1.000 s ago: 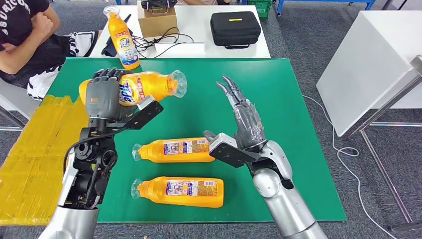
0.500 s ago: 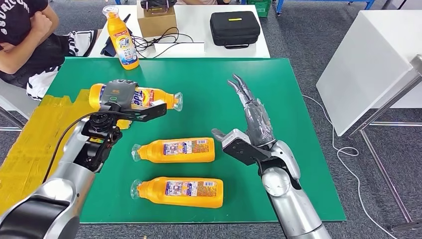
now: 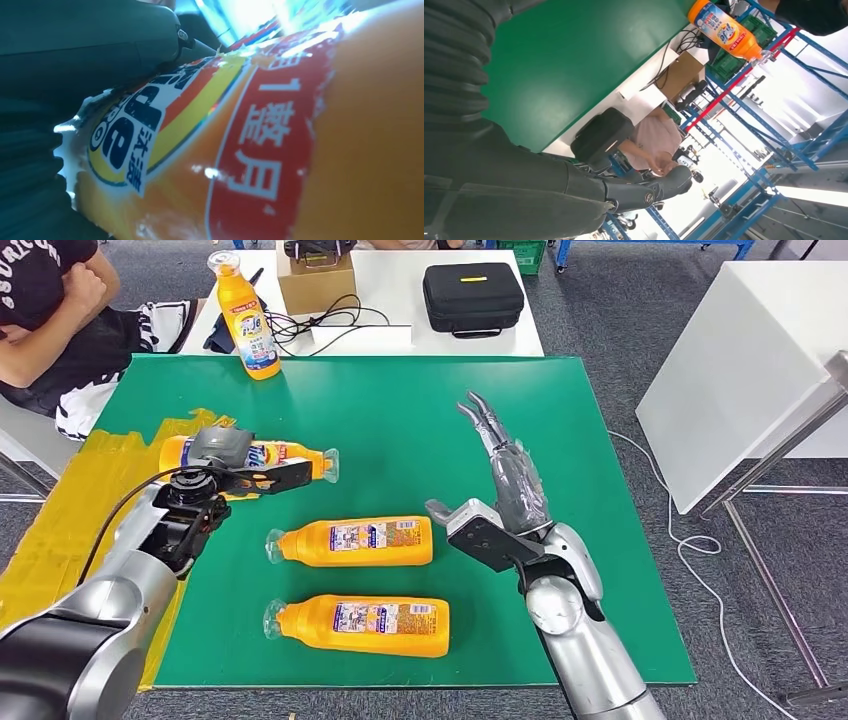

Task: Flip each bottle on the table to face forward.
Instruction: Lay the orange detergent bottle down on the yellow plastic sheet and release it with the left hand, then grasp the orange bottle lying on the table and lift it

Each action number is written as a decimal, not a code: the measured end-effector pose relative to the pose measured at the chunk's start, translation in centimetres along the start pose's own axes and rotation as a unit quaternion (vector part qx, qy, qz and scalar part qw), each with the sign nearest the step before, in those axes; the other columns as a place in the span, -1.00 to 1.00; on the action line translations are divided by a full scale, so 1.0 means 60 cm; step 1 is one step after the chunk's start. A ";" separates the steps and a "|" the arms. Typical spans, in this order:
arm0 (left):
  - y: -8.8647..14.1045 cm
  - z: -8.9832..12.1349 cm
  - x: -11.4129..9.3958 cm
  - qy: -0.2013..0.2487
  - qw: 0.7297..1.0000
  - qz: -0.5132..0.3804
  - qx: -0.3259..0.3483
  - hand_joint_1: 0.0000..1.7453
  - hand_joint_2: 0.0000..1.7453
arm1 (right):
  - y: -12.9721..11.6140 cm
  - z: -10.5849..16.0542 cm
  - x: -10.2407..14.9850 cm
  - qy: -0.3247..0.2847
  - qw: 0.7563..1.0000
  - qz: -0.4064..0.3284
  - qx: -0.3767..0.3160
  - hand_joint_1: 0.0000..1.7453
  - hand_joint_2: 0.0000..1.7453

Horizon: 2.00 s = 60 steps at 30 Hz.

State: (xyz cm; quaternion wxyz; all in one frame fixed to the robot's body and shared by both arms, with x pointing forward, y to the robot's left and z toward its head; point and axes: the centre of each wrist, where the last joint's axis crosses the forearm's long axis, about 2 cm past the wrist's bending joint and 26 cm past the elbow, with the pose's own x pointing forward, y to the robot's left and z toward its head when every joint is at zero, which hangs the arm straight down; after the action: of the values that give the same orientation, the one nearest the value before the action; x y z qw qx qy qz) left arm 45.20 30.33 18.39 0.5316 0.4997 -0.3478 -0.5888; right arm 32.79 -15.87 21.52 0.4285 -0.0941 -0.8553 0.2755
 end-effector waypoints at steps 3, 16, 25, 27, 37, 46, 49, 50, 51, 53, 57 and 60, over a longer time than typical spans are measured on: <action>-0.011 -0.004 -0.017 0.026 0.999 0.005 -0.024 1.00 1.00 | 0.001 0.002 -0.002 0.007 1.000 -0.001 0.001 -1.00 1.00; -0.049 -0.005 -0.049 0.087 0.993 0.008 -0.080 1.00 1.00 | 0.004 0.008 -0.010 0.021 1.000 0.001 0.007 -1.00 1.00; -0.077 0.001 -0.054 0.132 0.986 0.005 -0.101 -0.52 1.00 | 0.006 0.010 -0.012 0.029 1.000 0.003 0.008 -1.00 1.00; -0.081 0.002 -0.053 0.138 0.985 0.004 -0.101 -1.00 1.00 | 0.007 0.010 -0.013 0.030 0.999 0.003 0.008 -1.00 1.00; -0.091 0.005 -0.050 0.172 0.981 0.003 -0.090 -1.00 1.00 | 0.011 0.013 -0.019 0.036 0.999 0.008 0.011 -1.00 1.00; -0.087 0.005 -0.041 0.175 0.983 0.018 -0.052 -1.00 1.00 | 0.011 0.014 -0.022 0.037 0.999 0.009 0.008 -1.00 1.00; -0.079 0.004 -0.038 0.166 0.985 0.040 -0.022 -1.00 1.00 | 0.010 0.014 -0.023 0.038 0.999 0.010 0.008 -1.00 1.00; -0.076 0.004 -0.037 0.160 0.986 0.048 -0.016 -1.00 1.00 | 0.010 0.014 -0.023 0.039 0.999 0.010 0.008 -1.00 1.00; -0.073 0.004 -0.035 0.150 0.987 0.060 -0.011 -1.00 1.00 | 0.009 0.015 -0.024 0.039 0.999 0.011 0.008 -1.00 1.00; -0.066 0.004 -0.029 0.111 0.989 0.100 0.005 -1.00 1.00 | 0.008 0.017 -0.026 0.041 0.999 0.012 0.008 -1.00 1.00; -0.050 0.006 -0.018 0.032 0.981 0.188 0.045 -1.00 1.00 | 0.009 0.029 -0.032 0.051 0.998 0.020 0.005 -1.00 1.00; -0.037 0.011 -0.010 -0.006 0.965 0.249 0.083 -1.00 1.00 | 0.010 0.039 -0.037 0.069 0.996 0.061 -0.002 -1.00 1.00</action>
State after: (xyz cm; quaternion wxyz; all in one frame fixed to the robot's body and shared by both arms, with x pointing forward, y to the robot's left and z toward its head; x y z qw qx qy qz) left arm 43.94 31.23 16.62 0.6163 0.4362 -0.5118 -0.4097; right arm 32.30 -17.20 18.57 0.4687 -0.1661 -0.8169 0.2923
